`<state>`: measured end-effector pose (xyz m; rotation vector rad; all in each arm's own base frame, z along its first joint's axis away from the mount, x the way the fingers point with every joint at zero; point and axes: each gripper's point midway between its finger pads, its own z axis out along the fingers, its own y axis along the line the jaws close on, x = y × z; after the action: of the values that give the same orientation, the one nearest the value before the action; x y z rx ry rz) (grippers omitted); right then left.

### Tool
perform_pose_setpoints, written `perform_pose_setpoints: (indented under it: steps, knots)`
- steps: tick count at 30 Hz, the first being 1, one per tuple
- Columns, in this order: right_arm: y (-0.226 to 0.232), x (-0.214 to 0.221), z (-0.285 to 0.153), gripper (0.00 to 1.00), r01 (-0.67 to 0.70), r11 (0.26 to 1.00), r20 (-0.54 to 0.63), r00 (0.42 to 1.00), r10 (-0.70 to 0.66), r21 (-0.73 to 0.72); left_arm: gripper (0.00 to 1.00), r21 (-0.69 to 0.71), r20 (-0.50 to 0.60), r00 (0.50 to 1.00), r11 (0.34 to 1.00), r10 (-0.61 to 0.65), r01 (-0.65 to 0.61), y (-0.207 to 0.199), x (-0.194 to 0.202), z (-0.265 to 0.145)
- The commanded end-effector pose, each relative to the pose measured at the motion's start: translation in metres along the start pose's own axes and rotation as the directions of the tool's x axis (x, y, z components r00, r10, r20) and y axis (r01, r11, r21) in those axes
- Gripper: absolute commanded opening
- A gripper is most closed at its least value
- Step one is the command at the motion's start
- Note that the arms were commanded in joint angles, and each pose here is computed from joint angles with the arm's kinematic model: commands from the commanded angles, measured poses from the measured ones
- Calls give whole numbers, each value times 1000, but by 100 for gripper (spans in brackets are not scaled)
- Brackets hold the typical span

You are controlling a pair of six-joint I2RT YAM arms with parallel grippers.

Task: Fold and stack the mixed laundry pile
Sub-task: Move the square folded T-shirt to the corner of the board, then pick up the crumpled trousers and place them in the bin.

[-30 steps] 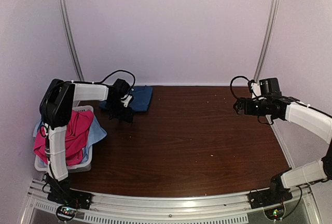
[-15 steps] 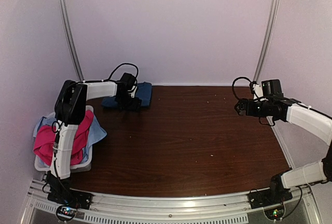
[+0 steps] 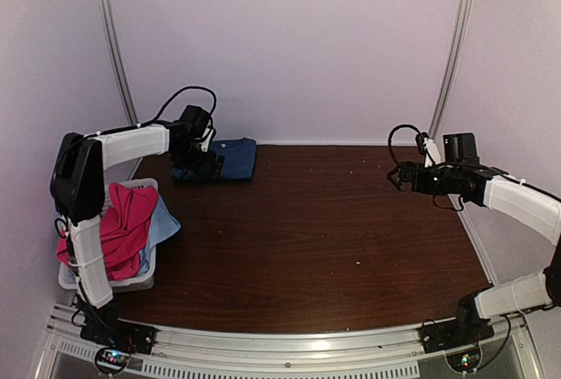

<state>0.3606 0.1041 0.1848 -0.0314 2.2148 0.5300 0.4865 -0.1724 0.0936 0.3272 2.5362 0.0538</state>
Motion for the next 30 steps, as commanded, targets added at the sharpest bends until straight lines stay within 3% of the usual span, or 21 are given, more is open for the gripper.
perform_pose_setpoints:
  steps: [1,6,9,12,17,26,30]
  knots:
    - [13,-6,1,100,-4,997,20,1000,6,-80,98,-49,231,969,994,-86,100,28,-52,-82]
    - [18,-1,4,100,-7,994,3,1000,7,-112,98,-4,164,977,991,-134,136,33,-47,-116]
    - [21,2,5,100,-5,992,-7,1000,4,-126,98,13,213,964,987,-162,163,39,-37,-146]
    - [23,7,5,100,0,990,-16,1000,-2,-138,98,-7,217,955,978,-204,210,53,-11,-173]
    - [34,16,7,100,3,984,-42,999,-11,-180,98,-133,105,956,949,-275,287,79,55,-192]
    - [48,23,8,100,18,975,-57,998,-31,-220,98,-370,13,837,775,-548,513,127,183,-212]
    - [49,24,11,100,22,973,-61,997,-37,-228,98,-437,-29,788,717,-615,544,146,212,-195]
